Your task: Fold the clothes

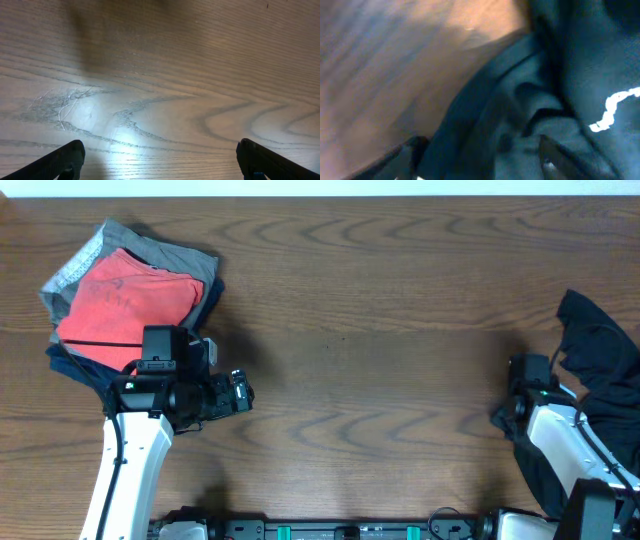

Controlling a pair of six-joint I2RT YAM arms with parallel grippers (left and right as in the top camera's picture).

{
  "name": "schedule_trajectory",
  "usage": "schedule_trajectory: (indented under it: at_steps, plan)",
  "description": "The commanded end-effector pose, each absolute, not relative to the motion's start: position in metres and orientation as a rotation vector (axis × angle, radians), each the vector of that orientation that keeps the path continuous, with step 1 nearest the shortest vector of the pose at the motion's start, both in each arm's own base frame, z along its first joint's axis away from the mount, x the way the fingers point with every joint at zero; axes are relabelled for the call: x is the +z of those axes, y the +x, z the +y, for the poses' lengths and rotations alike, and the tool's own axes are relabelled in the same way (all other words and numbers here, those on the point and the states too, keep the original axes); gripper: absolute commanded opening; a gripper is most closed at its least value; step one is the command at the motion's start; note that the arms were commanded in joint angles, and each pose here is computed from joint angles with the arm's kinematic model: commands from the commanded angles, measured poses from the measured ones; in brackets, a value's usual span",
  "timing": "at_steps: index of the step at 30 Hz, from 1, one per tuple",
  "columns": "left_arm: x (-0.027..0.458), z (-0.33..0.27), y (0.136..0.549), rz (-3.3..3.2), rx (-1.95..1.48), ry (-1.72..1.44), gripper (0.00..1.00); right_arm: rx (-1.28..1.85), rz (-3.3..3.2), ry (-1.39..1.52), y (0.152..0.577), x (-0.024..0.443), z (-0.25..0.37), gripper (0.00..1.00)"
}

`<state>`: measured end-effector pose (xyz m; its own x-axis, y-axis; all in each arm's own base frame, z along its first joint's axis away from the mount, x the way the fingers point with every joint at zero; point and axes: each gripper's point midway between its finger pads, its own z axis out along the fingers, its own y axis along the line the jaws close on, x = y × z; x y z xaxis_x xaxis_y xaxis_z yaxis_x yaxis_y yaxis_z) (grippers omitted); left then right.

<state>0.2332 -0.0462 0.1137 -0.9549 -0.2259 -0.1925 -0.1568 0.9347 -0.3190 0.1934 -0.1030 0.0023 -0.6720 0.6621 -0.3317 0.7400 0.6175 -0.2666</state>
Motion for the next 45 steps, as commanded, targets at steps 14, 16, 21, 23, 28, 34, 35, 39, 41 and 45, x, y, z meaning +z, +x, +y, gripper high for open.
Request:
schedule_trajectory:
  at_steps: [14,16,21,23,28,34,35,39,41,45]
  plan:
    - [0.122,-0.048,0.245,2.819,-0.457,-0.283,0.98,0.627,2.804,0.384,0.249,-0.001,0.043,0.09]
    - [0.124,-0.048,0.249,2.803,-0.458,-0.283,0.98,0.794,2.721,0.238,0.262,0.014,0.074,0.09]
    - [0.126,-0.048,0.255,2.776,-0.458,-0.274,0.98,1.004,2.487,0.016,0.296,0.054,0.140,0.05]
    - [0.127,-0.048,0.258,2.762,-0.458,-0.270,0.98,1.054,2.343,-0.081,0.312,0.081,0.170,0.05]
    - [0.132,-0.048,0.271,2.707,-0.459,-0.253,0.98,0.990,1.954,-0.073,0.354,0.157,0.210,0.04]
    - [0.136,-0.048,0.277,2.676,-0.469,-0.285,0.98,0.902,1.871,-0.004,0.364,0.174,0.215,0.99]
    - [0.136,-0.048,0.277,2.676,-0.469,-0.285,0.98,0.894,1.905,-0.002,0.362,0.167,0.214,0.99]
    - [0.137,-0.052,0.278,2.670,-0.509,-0.281,0.98,0.791,2.111,0.005,0.351,0.119,0.199,0.99]
    - [0.139,-0.055,0.279,2.664,-0.536,-0.298,0.98,0.724,2.213,0.005,0.343,0.096,0.187,0.99]
    - [0.138,-0.056,0.282,2.651,-0.559,-0.385,0.98,0.537,2.412,0.137,0.324,0.058,0.140,0.99]
